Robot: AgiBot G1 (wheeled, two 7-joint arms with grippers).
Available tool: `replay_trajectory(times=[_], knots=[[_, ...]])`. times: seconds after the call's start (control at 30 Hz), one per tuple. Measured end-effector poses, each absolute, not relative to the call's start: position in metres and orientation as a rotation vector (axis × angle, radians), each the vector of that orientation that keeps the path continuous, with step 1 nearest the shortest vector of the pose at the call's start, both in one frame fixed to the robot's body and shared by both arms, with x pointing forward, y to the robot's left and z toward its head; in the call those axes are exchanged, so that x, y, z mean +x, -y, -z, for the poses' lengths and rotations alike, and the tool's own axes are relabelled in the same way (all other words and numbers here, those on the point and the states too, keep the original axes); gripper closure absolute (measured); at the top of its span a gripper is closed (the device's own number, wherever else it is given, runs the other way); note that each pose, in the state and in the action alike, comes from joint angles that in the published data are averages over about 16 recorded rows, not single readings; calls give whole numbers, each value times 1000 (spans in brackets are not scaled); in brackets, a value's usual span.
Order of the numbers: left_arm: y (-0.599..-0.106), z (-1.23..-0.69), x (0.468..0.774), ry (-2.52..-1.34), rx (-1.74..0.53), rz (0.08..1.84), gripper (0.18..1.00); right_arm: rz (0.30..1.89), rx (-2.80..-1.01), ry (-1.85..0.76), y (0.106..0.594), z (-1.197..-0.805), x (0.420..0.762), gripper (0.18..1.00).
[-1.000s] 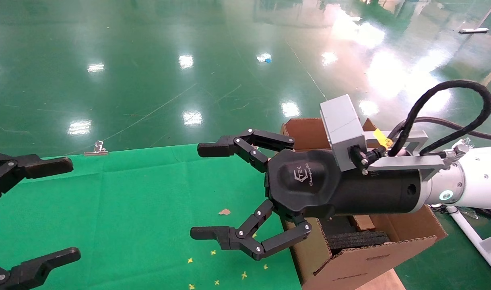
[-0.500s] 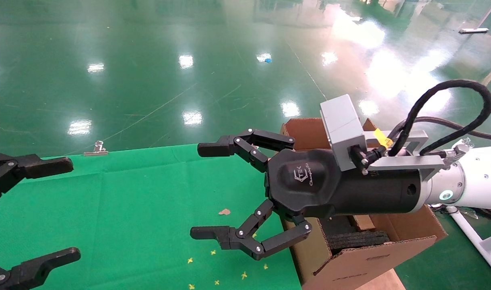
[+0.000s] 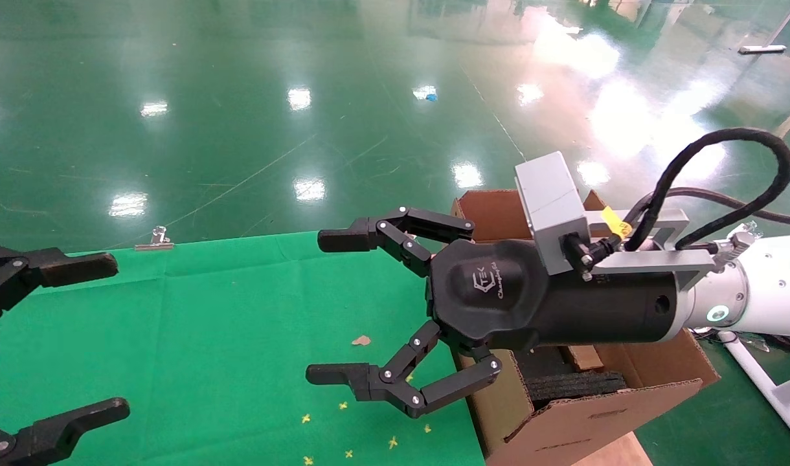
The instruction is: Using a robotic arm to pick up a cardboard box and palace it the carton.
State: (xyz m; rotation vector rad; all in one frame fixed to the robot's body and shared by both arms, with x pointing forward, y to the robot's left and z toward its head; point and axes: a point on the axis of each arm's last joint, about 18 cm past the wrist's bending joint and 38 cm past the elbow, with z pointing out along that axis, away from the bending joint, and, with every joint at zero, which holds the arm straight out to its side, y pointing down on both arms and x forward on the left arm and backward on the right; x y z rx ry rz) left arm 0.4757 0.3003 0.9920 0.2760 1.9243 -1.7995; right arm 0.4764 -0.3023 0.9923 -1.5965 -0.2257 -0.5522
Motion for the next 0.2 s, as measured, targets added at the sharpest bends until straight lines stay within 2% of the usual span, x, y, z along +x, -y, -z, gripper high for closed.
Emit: replay_trajectory(times=[0.2], knots=[[-300, -992, 476, -1924, 276, 1799, 184, 552, -1596, 226, 302, -992, 476, 178]])
